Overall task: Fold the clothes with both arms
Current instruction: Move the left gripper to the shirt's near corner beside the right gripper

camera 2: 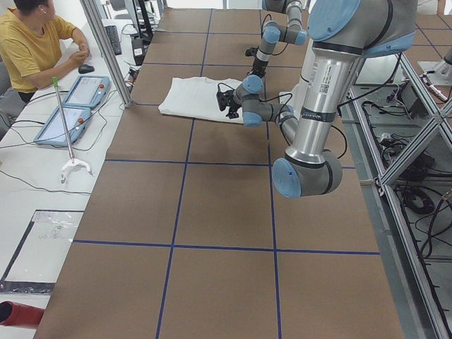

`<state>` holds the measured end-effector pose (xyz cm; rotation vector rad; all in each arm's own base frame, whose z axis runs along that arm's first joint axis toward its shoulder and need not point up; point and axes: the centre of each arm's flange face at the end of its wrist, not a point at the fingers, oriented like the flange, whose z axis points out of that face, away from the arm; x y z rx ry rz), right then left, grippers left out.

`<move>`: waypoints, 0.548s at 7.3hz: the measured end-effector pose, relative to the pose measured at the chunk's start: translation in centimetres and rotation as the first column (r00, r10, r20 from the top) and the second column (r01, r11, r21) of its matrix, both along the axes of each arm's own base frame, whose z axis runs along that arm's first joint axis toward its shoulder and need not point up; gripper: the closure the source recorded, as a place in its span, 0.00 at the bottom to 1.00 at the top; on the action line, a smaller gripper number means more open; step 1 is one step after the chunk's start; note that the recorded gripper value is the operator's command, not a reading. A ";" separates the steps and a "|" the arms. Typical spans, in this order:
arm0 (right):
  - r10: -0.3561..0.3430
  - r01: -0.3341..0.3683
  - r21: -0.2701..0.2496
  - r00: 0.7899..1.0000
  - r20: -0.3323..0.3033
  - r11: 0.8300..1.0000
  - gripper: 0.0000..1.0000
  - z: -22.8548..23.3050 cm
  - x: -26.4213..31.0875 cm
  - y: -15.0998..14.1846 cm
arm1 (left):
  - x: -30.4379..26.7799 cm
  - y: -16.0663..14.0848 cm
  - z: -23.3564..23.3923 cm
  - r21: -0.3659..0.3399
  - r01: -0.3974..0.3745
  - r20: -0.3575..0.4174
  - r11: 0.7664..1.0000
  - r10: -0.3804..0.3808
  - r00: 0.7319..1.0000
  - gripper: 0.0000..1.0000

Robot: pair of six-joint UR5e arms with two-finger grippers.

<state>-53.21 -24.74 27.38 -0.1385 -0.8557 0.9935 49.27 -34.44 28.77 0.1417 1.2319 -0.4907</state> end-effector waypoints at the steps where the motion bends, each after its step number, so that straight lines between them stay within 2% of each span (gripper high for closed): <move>1: -0.001 0.001 0.000 1.000 -0.001 1.000 1.00 0.0 0.0 0.0 | 1.0 2.3 -0.1 -0.029 -0.027 0.048 0.999 0.029 0.998 0.35; 4: -0.001 0.001 0.000 1.000 -0.002 1.000 1.00 0.0 0.1 0.0 | 3.7 6.7 0.0 -0.075 -0.081 0.083 0.994 0.088 0.993 0.36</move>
